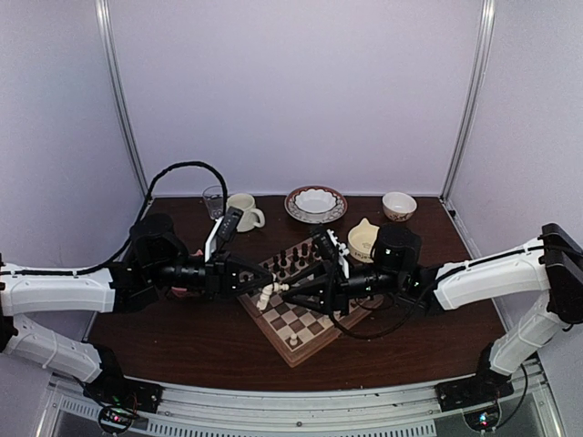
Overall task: Set up the chess pieces on the board
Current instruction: Pick up the pawn from the chess pile.
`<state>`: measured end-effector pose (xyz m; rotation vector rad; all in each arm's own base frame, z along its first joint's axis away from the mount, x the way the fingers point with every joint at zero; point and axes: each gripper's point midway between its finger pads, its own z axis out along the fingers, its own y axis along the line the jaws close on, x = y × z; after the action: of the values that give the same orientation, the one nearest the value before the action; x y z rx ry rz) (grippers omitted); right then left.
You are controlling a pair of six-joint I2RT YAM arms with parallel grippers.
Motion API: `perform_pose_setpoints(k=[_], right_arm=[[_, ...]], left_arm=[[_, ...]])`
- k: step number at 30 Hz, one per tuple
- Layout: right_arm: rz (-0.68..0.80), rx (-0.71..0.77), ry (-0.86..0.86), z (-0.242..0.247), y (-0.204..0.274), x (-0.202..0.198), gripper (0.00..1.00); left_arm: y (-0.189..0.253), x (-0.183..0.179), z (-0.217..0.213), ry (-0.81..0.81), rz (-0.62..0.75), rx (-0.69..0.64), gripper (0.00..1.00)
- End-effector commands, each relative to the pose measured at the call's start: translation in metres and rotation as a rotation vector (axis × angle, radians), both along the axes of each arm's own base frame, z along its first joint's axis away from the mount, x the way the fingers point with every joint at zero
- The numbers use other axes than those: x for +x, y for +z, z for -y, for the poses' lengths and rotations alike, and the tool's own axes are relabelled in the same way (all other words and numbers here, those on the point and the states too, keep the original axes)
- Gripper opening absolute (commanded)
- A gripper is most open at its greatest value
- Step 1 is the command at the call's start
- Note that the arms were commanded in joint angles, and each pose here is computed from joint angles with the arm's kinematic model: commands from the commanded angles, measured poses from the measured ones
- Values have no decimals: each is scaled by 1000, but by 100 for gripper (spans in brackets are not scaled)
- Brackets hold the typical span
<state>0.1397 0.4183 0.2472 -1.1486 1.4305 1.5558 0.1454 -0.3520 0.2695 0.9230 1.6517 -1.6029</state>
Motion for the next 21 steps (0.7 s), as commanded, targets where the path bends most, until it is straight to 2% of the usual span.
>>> perform_pose_setpoints(k=[1, 4, 8, 10, 12, 16, 21], right_arm=[[23, 49, -21, 4, 19, -1, 33], [22, 56, -30, 5, 20, 0, 36], [23, 58, -28, 6, 21, 0, 26], [24, 57, -24, 6, 21, -1, 24], [24, 51, -22, 5, 20, -1, 24], [24, 43, -17, 4, 17, -1, 31], [21, 31, -18, 3, 14, 0, 27]], left_arm=[[14, -1, 4, -12, 39, -35, 0], [14, -2, 5, -18, 38, -35, 0], [14, -1, 5, -18, 38, -35, 0], [13, -1, 5, -14, 40, -33, 0], [14, -1, 4, -10, 41, -32, 0], [16, -1, 1, -1, 51, -35, 0], [17, -3, 0, 0, 56, -35, 0]])
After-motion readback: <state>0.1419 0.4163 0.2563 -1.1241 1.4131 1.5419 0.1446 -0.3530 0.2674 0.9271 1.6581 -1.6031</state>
